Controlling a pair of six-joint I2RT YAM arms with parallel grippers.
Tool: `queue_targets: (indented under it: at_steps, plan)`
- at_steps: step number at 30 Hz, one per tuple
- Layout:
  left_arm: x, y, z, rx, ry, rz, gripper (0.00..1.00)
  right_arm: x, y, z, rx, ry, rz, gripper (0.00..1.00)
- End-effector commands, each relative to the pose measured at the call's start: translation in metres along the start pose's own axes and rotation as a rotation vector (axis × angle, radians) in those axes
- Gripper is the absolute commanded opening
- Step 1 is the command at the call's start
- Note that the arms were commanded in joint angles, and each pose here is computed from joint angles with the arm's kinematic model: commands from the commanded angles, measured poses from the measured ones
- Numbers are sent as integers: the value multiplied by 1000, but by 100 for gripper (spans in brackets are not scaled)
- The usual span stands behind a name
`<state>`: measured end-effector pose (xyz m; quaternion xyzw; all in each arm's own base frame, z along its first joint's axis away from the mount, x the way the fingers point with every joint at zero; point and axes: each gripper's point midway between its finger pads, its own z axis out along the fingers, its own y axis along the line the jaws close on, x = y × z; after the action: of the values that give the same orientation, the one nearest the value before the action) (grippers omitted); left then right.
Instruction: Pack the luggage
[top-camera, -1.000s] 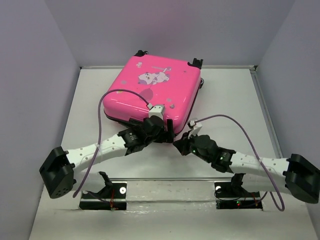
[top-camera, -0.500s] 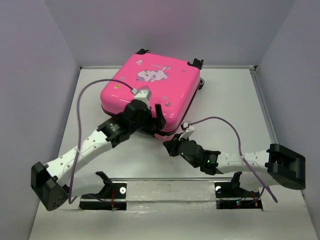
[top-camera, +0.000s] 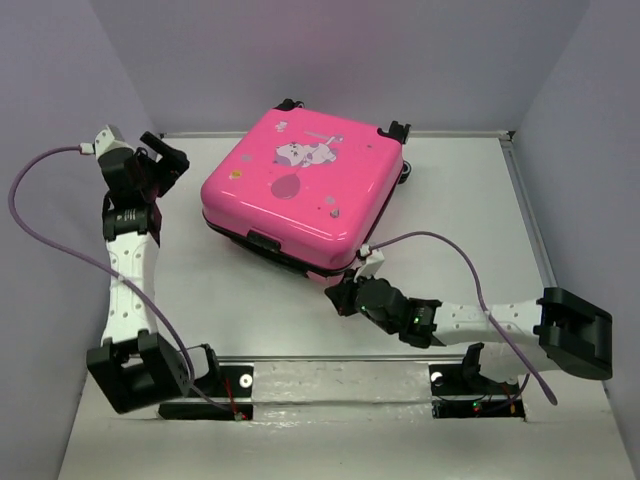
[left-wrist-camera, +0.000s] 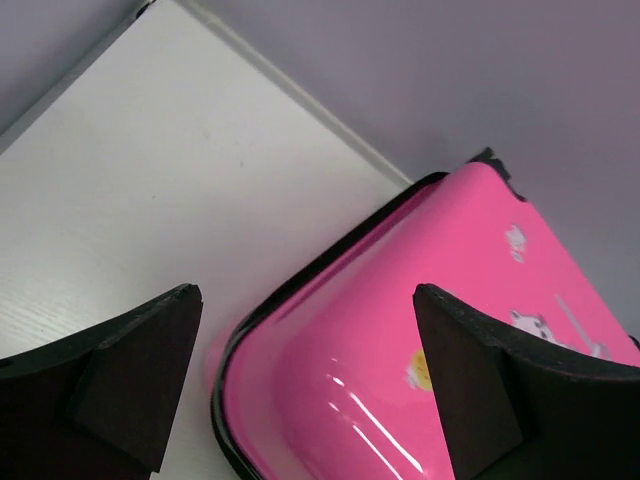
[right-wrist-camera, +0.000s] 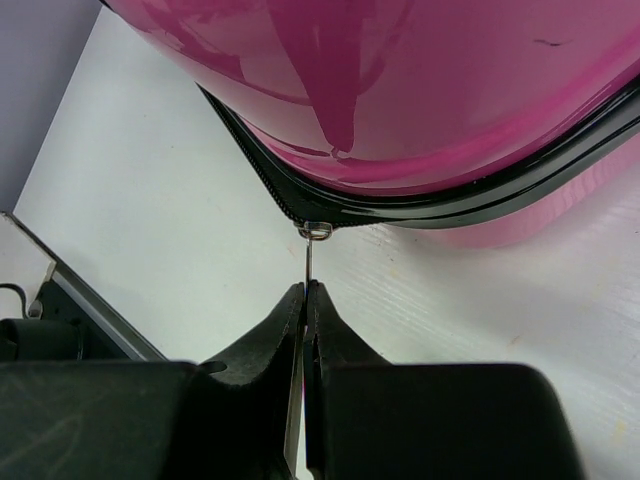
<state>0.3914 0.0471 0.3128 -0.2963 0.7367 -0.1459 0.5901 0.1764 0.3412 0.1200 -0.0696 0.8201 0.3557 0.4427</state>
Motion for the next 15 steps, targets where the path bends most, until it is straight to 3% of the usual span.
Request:
queue_targets:
  at_steps: [1,8,15]
  plan:
    - [25,10,31,45,104,-68,99,22,17,-12,-71,132,-44,7]
    - [83,33,80,14,283,-109,97,16,18,-6,-56,142,-60,7]
    - [163,-5,91,96,447,-59,97,2,43,1,-104,139,-75,7]
